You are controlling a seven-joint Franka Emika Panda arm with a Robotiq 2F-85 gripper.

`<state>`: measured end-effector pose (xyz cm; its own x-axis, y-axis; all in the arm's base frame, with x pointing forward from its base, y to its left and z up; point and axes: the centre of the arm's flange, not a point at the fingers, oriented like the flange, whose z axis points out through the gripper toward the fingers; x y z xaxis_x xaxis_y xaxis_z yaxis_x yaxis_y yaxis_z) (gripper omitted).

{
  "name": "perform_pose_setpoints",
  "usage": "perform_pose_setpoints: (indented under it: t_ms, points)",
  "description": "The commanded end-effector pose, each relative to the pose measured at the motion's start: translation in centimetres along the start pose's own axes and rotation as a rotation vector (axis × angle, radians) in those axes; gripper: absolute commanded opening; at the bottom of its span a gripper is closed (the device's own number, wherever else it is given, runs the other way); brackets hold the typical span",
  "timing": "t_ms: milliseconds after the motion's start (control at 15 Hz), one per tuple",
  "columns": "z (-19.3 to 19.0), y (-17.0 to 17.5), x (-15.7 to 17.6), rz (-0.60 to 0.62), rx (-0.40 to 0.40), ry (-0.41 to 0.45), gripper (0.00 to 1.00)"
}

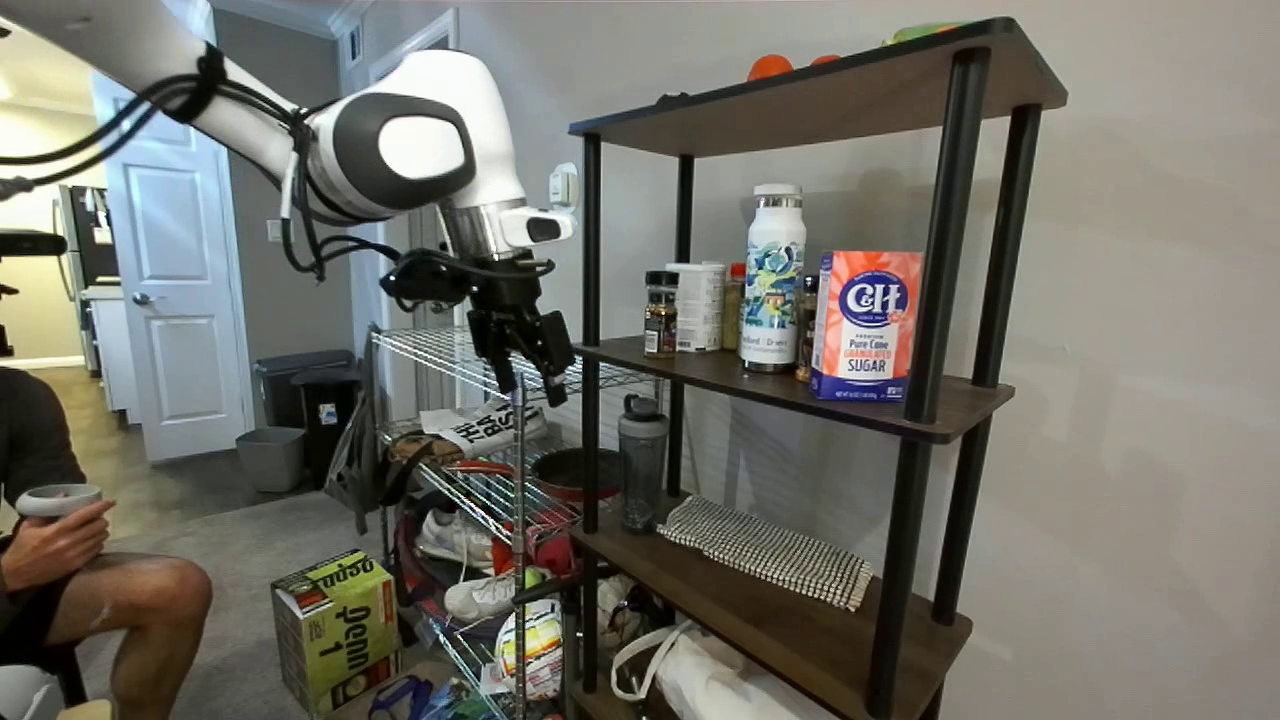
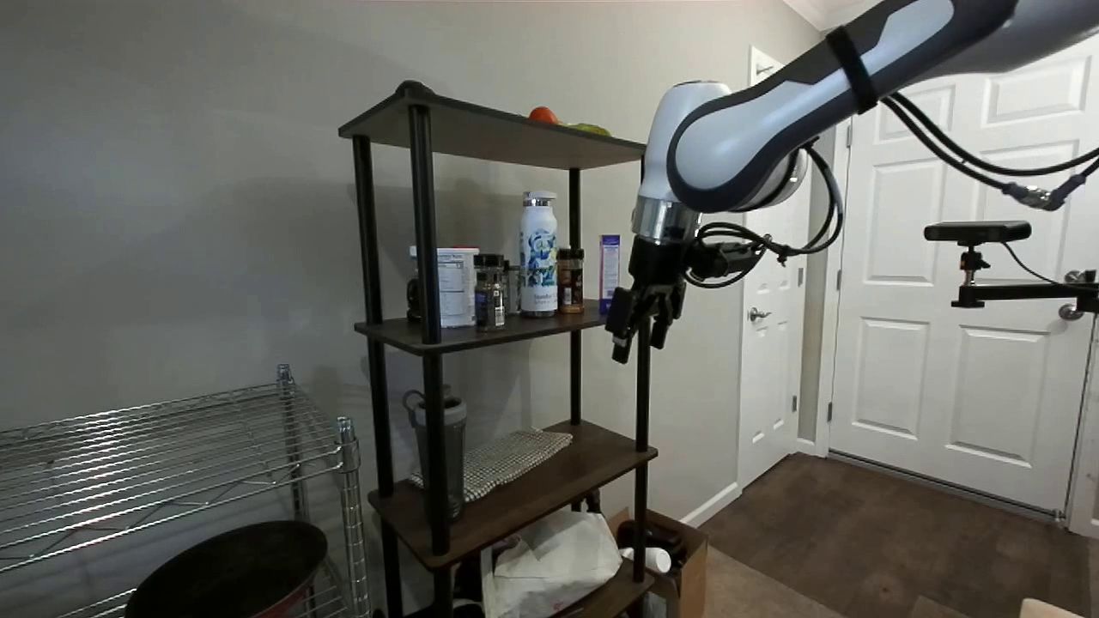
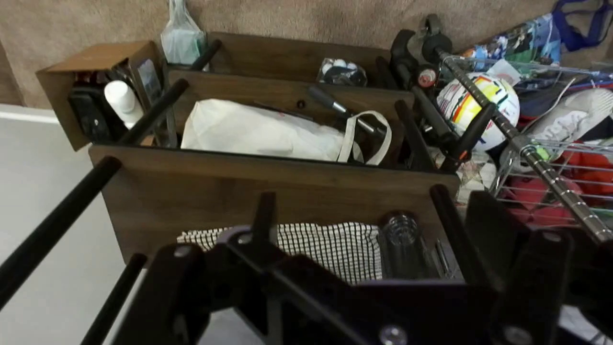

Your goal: Move the blackish bottle from the second to the top shelf

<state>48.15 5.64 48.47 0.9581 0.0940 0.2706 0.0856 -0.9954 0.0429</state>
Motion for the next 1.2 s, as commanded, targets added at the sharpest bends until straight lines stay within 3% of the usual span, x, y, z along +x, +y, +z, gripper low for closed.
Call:
perform_pose_setpoints:
  t_ms: [0,467,533,600,1133]
  points:
    - [1.0,-1.1,3.8,-0.059,-0.011,0.12,1.0]
    - [0.8,-2.5,6.2,-0.119,-0.104,0.343,1.0]
    - [0.5,-2.6,6.0,-0.102,-0.119,0.338,1.0]
    - [0.5,-2.2,5.9,-0.123,-0.083,0.311,1.0]
    - [0.6,-2.2,6.1,-0.111,-0.072,0.326,1.0]
